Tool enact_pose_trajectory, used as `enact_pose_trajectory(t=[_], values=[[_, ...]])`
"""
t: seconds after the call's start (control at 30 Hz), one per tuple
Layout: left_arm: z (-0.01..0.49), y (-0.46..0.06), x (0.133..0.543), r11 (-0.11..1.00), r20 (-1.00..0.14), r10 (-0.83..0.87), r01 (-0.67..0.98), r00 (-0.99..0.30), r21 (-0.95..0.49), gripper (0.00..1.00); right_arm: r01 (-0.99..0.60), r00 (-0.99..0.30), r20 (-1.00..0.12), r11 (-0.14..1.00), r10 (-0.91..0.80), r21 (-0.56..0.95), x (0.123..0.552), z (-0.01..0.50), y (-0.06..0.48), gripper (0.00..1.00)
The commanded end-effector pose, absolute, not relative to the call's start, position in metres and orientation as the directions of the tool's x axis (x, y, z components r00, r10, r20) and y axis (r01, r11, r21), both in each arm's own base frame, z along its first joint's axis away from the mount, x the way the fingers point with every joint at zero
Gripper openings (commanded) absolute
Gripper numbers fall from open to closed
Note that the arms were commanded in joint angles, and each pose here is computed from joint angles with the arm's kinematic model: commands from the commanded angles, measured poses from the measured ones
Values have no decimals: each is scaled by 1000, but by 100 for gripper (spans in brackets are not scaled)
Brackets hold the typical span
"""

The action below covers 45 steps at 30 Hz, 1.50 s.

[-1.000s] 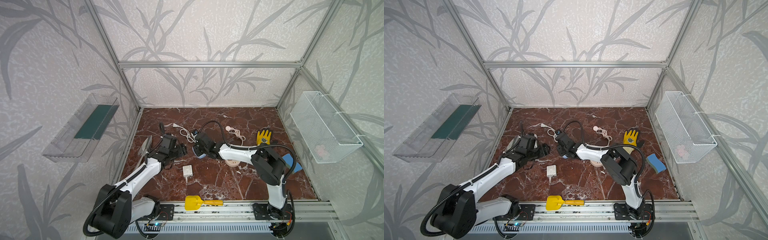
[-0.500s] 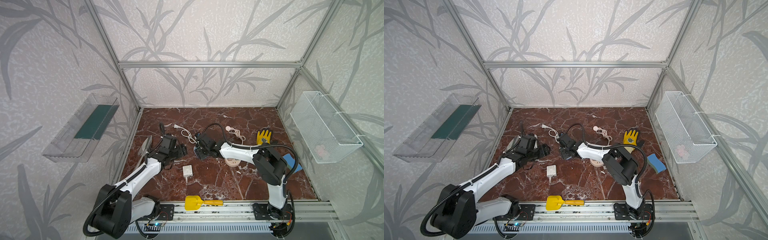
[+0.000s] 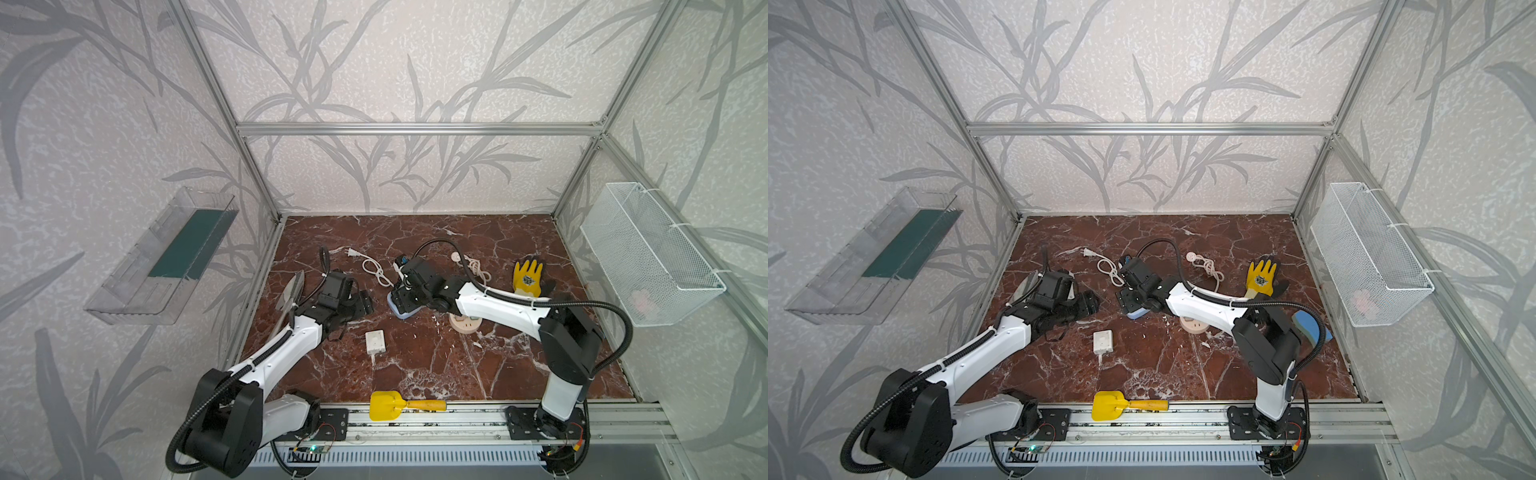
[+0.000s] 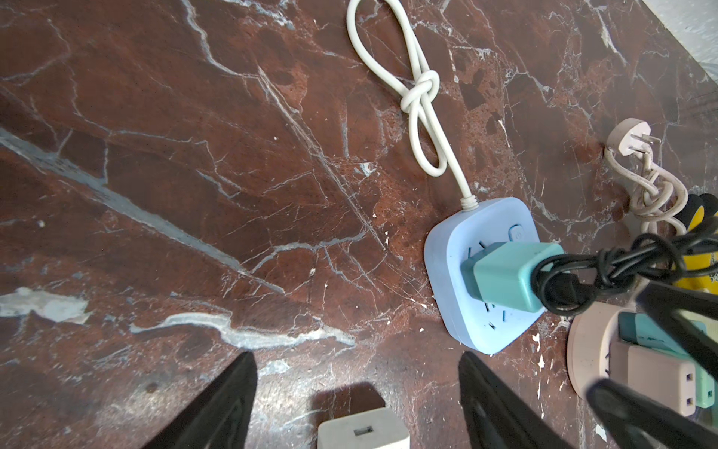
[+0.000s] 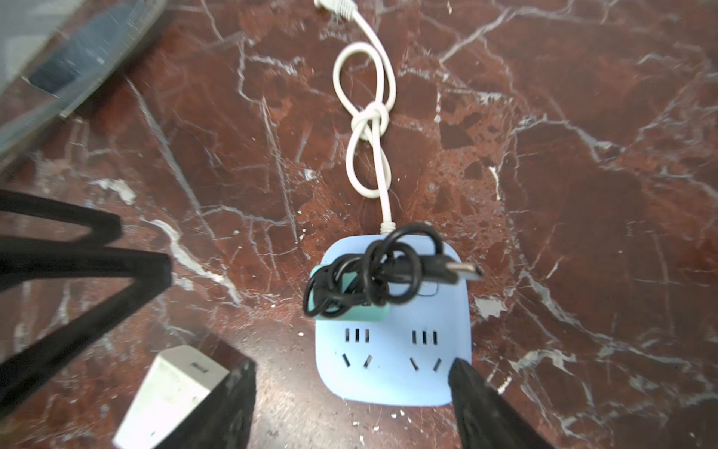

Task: Insert plugs into power strip
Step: Insert the plug into the socket, then pick up the plug from the center of the table.

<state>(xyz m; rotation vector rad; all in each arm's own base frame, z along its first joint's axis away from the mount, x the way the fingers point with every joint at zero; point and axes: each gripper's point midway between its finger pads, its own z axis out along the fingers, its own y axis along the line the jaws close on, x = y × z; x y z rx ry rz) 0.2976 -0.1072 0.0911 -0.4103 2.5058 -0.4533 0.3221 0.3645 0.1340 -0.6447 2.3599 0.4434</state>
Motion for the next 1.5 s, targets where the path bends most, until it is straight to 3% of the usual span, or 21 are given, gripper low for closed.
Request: enact_pose_trajectory(t=[0.0, 0.5, 1.47], values=[[85, -107, 285, 903, -438, -362, -194, -823, -383, 81, -537, -698, -640, 826, -321, 170, 309, 147, 352, 77], [77, -117, 249, 937, -381, -282, -168, -880, -307, 79, -492, -742, -616, 839, -264, 234, 278, 163, 321, 73], [37, -149, 213, 957, -262, -204, -136, -943, -257, 79, -491, -756, -608, 823, -241, 284, 266, 167, 319, 71]])
